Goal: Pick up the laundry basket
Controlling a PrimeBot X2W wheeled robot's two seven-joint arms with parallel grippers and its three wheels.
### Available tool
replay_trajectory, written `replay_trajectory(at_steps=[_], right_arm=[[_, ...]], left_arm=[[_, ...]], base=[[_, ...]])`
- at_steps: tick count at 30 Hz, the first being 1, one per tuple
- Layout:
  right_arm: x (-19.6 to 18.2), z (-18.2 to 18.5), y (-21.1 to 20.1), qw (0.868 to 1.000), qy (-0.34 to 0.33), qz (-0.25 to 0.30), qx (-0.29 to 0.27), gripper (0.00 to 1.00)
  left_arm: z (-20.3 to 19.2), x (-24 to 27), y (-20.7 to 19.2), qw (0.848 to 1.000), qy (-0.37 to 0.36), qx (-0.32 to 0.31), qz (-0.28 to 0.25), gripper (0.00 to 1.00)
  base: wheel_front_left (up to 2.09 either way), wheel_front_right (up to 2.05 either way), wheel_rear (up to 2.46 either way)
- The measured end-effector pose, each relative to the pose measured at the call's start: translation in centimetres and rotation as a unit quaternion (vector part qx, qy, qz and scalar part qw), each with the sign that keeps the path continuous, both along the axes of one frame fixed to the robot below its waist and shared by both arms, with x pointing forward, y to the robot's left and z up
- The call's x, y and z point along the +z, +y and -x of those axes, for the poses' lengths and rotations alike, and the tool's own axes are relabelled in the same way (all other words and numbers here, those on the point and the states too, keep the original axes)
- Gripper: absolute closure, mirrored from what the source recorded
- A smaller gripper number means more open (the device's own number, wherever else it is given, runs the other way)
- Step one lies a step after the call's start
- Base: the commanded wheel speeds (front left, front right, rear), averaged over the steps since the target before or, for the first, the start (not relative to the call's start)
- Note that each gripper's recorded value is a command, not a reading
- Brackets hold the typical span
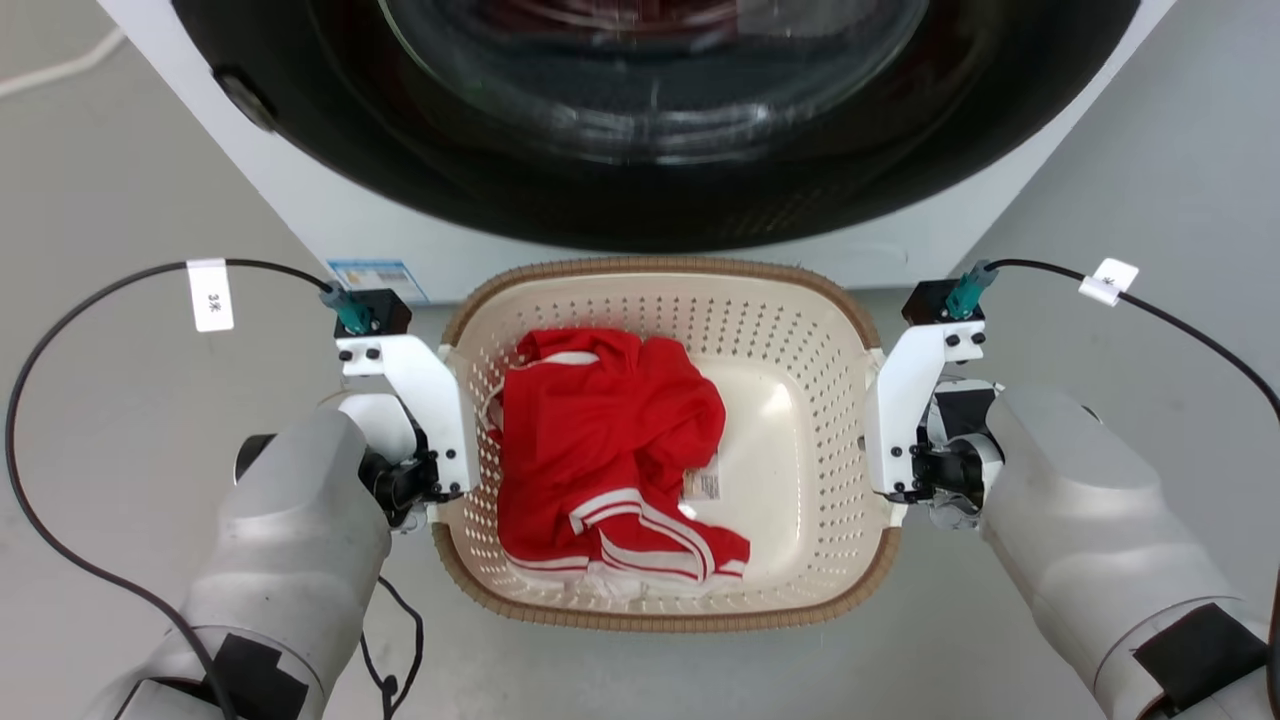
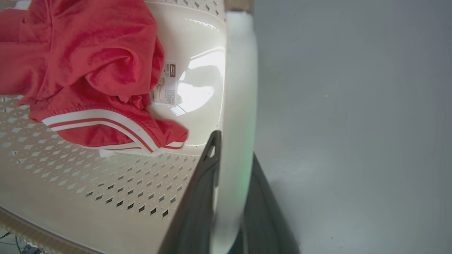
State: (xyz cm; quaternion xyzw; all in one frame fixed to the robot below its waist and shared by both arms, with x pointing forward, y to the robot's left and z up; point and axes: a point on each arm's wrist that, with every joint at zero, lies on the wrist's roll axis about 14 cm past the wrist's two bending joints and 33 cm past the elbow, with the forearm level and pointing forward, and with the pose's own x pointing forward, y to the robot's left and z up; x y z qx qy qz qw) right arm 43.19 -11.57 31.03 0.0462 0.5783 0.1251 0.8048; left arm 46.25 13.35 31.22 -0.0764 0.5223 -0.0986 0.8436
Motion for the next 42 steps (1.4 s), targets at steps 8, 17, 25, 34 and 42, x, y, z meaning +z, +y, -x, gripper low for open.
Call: replay_trajectory(at_steps=[8,17,25,34,42], right_arm=[[3.4,0.7,-0.1,1.000,-0.015,0.001,0.001,1.00],[5.9,2.3,-0.3,1.000,-0.025,0.004,0.002,1.00],[7.0,4.4,-0.2,1.000,-0.024,0.003,0.003,1.00],[6.9,6.3,-0.4,1.000,-0.008,0.002,0.001,1.00],[6.6,6.7,-0.5,1.000,-0.001,0.005,0.002,1.00]], left_arm=[[0.7,3.7,0.0,1.000,-0.026,-0.002,-0.001,1.00],[2.4,6.3,-0.2,0.999,-0.042,-0.004,0.001,1.00],[4.5,7.7,0.0,0.999,-0.047,-0.012,-0.008,1.00],[6.4,7.7,-0.1,0.999,-0.032,-0.015,-0.008,1.00],[6.8,7.6,-0.1,0.999,-0.027,-0.017,-0.008,1.00]], base=[[0.00,0.00,0.00],[0.00,0.00,0.00],[0.00,0.00,0.00],[0.00,0.00,0.00],[0.00,0.00,0.00]])
